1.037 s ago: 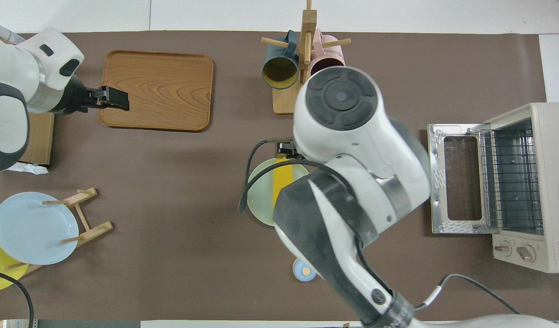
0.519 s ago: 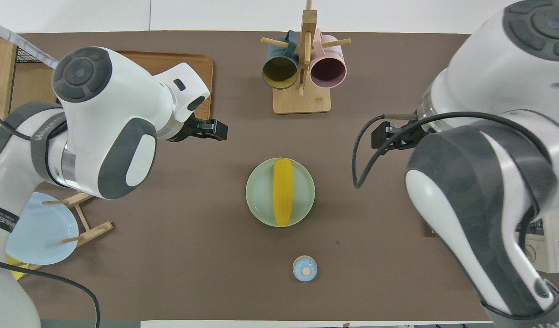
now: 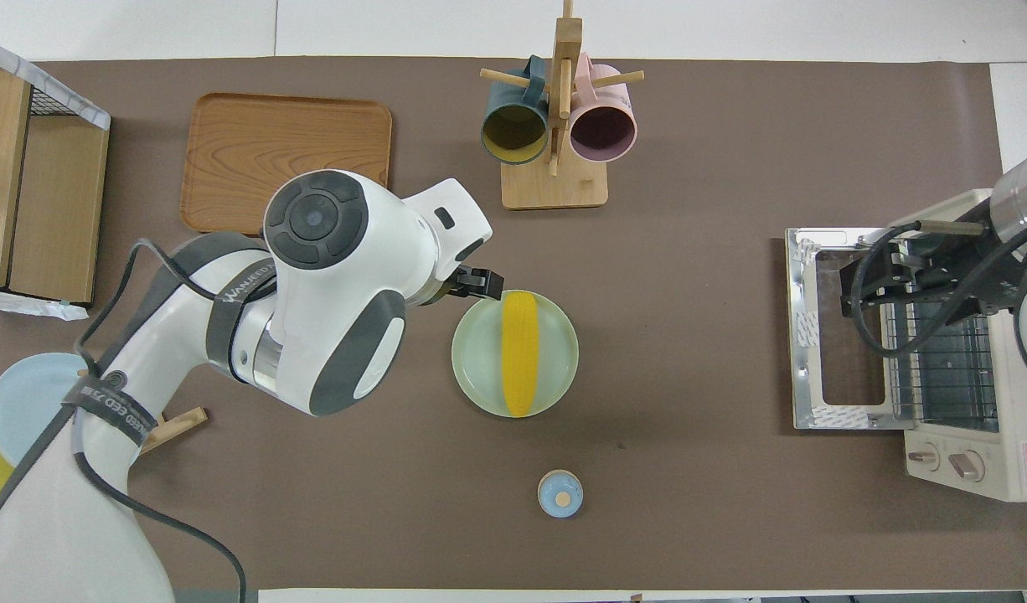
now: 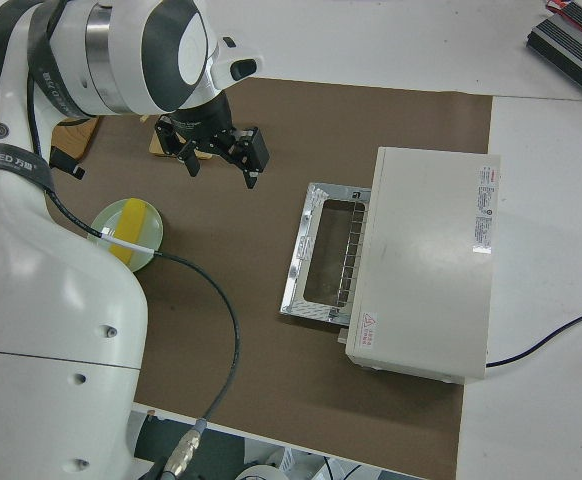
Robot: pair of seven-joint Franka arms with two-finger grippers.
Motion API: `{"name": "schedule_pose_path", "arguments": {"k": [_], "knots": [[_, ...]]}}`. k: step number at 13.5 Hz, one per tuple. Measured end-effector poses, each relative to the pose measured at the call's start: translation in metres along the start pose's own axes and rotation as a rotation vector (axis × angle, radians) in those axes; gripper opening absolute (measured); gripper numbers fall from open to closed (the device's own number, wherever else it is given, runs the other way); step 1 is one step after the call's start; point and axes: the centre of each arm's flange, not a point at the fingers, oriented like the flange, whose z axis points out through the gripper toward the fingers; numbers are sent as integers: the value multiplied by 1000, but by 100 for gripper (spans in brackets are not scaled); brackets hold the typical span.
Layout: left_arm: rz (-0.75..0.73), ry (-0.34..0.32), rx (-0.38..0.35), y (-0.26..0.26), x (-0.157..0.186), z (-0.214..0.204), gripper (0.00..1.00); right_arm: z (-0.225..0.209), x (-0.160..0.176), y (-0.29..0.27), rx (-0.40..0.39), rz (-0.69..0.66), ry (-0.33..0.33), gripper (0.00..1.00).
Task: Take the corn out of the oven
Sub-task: 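Grasp the yellow corn with the left gripper while the right gripper withdraws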
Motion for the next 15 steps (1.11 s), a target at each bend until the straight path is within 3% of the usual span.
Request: {"name": "schedule_pose_path", "arguments": {"k": [5,8,9,13,15], "knots": [[80,-48,8,50,-13,67,100,1,3,-6,5,-9,35,100],[96,-53,8,66,-18,93,100,36,5,-13,10,-34,91,100],[83,-45,7,65,-17,96,100,59,2,-19,6,-52,97,93],[55,-43,8,69,-20,112,100,144,-27,-37,-20,-97,118,42],[43,-44,10,70,-27,124,100,192,-21,-34,-17,-94,129,21]]}}
